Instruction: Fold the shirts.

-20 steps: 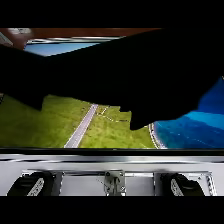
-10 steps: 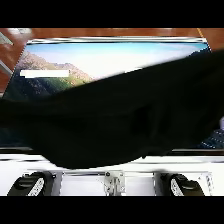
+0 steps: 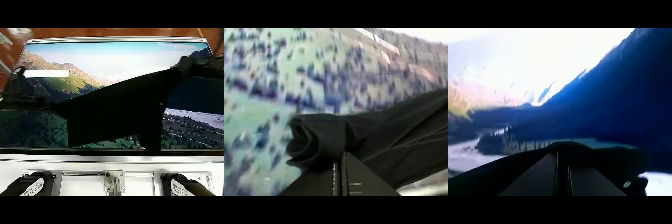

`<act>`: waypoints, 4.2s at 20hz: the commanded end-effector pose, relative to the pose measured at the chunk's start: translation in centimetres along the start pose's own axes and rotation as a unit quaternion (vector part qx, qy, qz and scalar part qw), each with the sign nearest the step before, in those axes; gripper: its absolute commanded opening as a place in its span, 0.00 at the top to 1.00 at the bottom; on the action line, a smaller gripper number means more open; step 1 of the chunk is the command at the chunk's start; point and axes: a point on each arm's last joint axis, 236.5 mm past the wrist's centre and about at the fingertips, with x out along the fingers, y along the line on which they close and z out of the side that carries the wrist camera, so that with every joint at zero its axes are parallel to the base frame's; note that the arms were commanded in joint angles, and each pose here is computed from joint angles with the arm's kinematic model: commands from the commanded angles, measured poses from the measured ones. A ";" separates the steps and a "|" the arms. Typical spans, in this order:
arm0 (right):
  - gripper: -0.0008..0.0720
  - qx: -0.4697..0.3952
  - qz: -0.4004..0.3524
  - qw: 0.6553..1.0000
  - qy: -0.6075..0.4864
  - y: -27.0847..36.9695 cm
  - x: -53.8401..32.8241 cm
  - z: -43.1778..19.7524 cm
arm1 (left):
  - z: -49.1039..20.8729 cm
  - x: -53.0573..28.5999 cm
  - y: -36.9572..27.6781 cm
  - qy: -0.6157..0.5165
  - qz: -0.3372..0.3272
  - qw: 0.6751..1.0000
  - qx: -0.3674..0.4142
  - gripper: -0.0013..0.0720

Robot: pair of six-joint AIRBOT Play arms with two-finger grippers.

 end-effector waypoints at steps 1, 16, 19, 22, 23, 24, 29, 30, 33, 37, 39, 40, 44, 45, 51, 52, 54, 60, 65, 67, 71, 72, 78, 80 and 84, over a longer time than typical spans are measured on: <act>0.90 0.043 0.015 0.999 0.014 -0.5 8.8 -1.9 | 3.0 7.1 -0.2 -0.017 -0.056 0.994 -0.088 0.93; 0.16 -0.066 -0.205 0.950 0.226 -16.6 -3.2 -8.9 | -9.3 -1.4 12.4 0.262 0.043 0.943 -0.201 0.28; 0.15 0.102 -0.066 0.962 0.244 -15.5 -3.6 -12.9 | -14.6 1.5 8.0 0.262 -0.043 0.938 -0.223 0.06; 0.15 0.168 0.025 0.944 0.282 -13.4 -3.5 -16.8 | -18.4 5.4 4.3 0.252 -0.122 0.923 -0.263 0.06; 0.15 0.167 0.037 0.938 0.300 -12.9 -3.7 -17.9 | -18.7 6.4 3.8 0.238 -0.134 0.920 -0.280 0.07; 0.15 0.169 0.042 0.934 0.311 -12.6 -3.8 -18.6 | -19.2 7.2 3.7 0.230 -0.135 0.918 -0.293 0.06; 0.15 0.170 0.038 0.938 0.300 -12.8 -3.4 -18.3 | -19.2 9.2 3.9 0.204 -0.114 0.929 -0.287 0.06; 0.15 0.172 0.036 0.938 0.298 -12.9 -3.3 -18.2 | -18.7 9.5 3.4 0.197 -0.116 0.931 -0.284 0.06; 0.15 0.175 0.034 0.939 0.294 -13.0 -3.2 -18.1 | -18.3 10.3 2.3 0.190 -0.115 0.940 -0.259 0.07; 0.15 0.175 0.032 0.939 0.293 -13.1 -3.2 -18.0 | -18.4 11.4 1.2 0.194 -0.120 0.940 -0.255 0.07; 0.15 0.175 0.031 0.939 0.293 -13.1 -3.2 -18.0 | -18.6 12.0 0.3 0.206 -0.134 0.931 -0.268 0.07; 0.15 0.174 0.031 0.939 0.294 -13.1 -3.2 -18.1 | -18.8 12.5 -0.3 0.213 -0.141 0.929 -0.267 0.07; 0.12 0.177 0.033 0.936 0.302 -13.0 -3.3 -18.4 | -19.7 14.8 -1.5 0.234 -0.149 0.913 -0.299 0.33; 0.12 0.180 0.033 0.935 0.304 -13.0 -3.2 -18.8 | -19.2 15.0 -1.7 0.229 -0.158 0.914 -0.295 0.47; 0.11 0.230 0.022 0.926 0.299 -13.9 -0.2 -23.5 | -15.4 13.3 -3.3 0.206 -0.203 0.929 -0.230 0.93; 0.11 0.239 0.023 0.927 0.289 -13.9 0.5 -23.9 | -14.4 13.0 -3.3 0.189 -0.203 0.936 -0.219 0.93; 0.11 0.257 0.069 0.926 0.268 -12.0 2.7 -23.9 | -12.7 12.5 -2.8 0.147 -0.190 0.949 -0.203 0.93; 0.11 0.175 0.067 0.941 0.282 -8.2 9.7 -26.6 | -9.4 10.2 -3.0 0.070 -0.183 0.965 -0.174 0.93; 0.36 0.194 0.057 0.931 0.303 -7.9 11.0 -28.4 | -7.6 9.8 -2.2 0.034 -0.172 0.971 -0.162 0.93; 0.91 0.192 0.066 0.929 0.310 -7.4 10.7 -28.2 | -7.0 9.4 -2.4 0.030 -0.176 0.971 -0.157 0.93; 0.91 0.083 0.149 0.940 0.294 -3.5 6.9 -21.7 | -2.7 5.4 -3.7 -0.005 -0.179 0.982 -0.060 0.94; 0.91 0.035 0.168 0.950 0.262 -2.0 4.8 -18.1 | -0.2 2.6 -4.0 -0.040 -0.163 0.986 -0.018 0.94; 0.91 -0.156 0.098 0.958 -0.221 8.4 -23.2 8.9 | 12.7 -32.2 -9.1 -0.436 0.019 0.883 0.171 0.93; 0.91 -0.164 0.093 0.919 -0.345 12.3 -34.1 11.4 | 11.6 -41.4 -11.9 -0.517 0.026 0.838 0.175 0.93; 0.91 -0.217 0.012 0.909 -0.355 12.4 -40.4 8.7 | 7.6 -45.1 -13.1 -0.505 0.061 0.838 0.198 0.93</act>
